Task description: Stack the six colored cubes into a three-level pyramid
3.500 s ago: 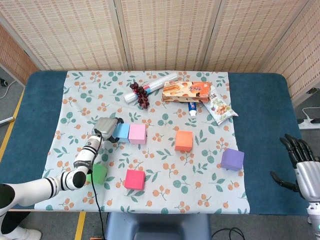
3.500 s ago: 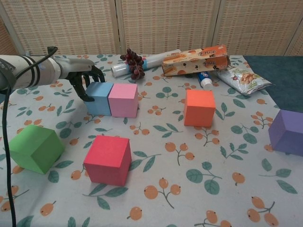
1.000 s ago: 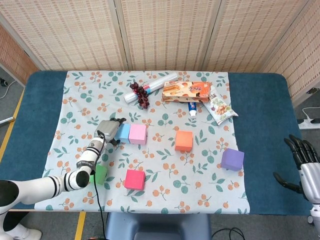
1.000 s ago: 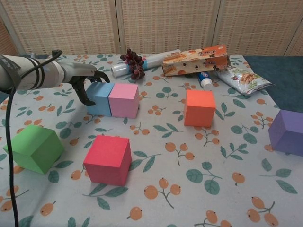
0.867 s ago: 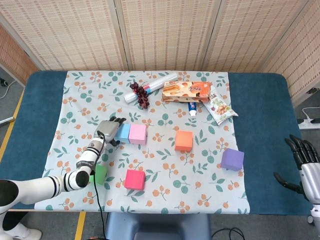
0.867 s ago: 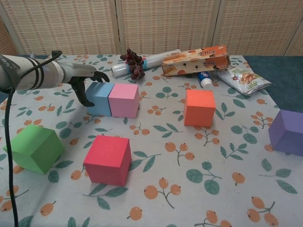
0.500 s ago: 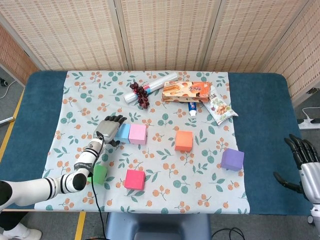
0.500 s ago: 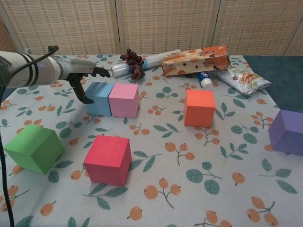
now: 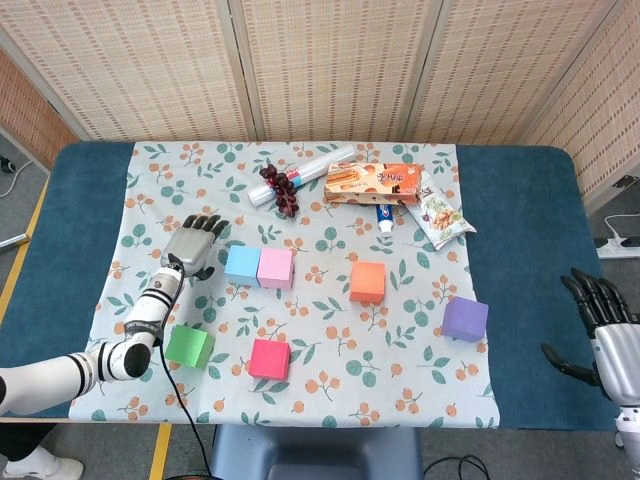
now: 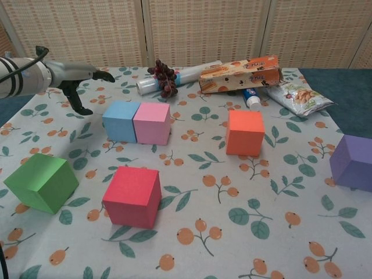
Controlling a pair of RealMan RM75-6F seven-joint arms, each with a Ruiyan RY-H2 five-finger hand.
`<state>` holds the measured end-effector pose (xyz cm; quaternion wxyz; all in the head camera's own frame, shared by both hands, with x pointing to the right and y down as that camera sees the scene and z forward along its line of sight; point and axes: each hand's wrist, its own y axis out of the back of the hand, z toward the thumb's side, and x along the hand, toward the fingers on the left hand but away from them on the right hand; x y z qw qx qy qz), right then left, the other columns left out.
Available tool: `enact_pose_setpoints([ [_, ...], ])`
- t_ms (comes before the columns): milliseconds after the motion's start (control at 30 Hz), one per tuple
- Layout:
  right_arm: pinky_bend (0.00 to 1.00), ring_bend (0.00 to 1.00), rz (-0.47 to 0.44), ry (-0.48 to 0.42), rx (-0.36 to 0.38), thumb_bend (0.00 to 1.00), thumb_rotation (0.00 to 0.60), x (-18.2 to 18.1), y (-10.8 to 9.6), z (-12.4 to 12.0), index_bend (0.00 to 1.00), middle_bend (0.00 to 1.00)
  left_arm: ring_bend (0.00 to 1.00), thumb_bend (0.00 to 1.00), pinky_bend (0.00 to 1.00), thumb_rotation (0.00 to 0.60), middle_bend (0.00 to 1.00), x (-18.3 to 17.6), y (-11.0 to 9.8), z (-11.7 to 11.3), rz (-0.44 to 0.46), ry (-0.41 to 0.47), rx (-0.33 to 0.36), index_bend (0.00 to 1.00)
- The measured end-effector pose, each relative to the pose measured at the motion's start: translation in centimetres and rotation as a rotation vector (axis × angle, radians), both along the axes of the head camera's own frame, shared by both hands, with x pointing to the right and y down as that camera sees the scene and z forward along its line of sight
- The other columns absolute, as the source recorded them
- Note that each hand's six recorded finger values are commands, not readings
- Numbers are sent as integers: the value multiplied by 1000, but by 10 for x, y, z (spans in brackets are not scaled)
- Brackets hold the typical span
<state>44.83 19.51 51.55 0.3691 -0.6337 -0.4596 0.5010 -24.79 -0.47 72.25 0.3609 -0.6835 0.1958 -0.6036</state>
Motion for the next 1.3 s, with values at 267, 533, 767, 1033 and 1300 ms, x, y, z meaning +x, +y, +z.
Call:
enact_pose_setpoints([
  [267, 0, 0, 9, 12, -1, 150, 600, -1, -2, 0, 0, 0, 0, 334, 4, 600, 0, 13, -9, 23, -16, 39, -35, 25],
  [533, 0, 0, 19, 18, -3, 150, 600, 1, -2, 0, 0, 0, 0, 335, 4, 600, 0, 30, -6, 32, 1, 63, -57, 25],
  [767, 0, 0, 19, 17, -3, 150, 600, 1, -3, 0, 0, 0, 0, 334, 4, 600, 0, 28, -9, 30, -9, 65, -50, 25],
  [1033, 0, 0, -42, 8, -31, 149, 600, -10, -11, 4, 0, 0, 0, 332, 5, 600, 0, 14, -11, 15, -42, 88, -20, 30],
  [1300, 0, 0, -177, -29, -117, 136, 600, -45, -35, 24, 0, 23, 0, 330, 20, 600, 14, -8, 10, -25, -14, 129, 81, 85],
])
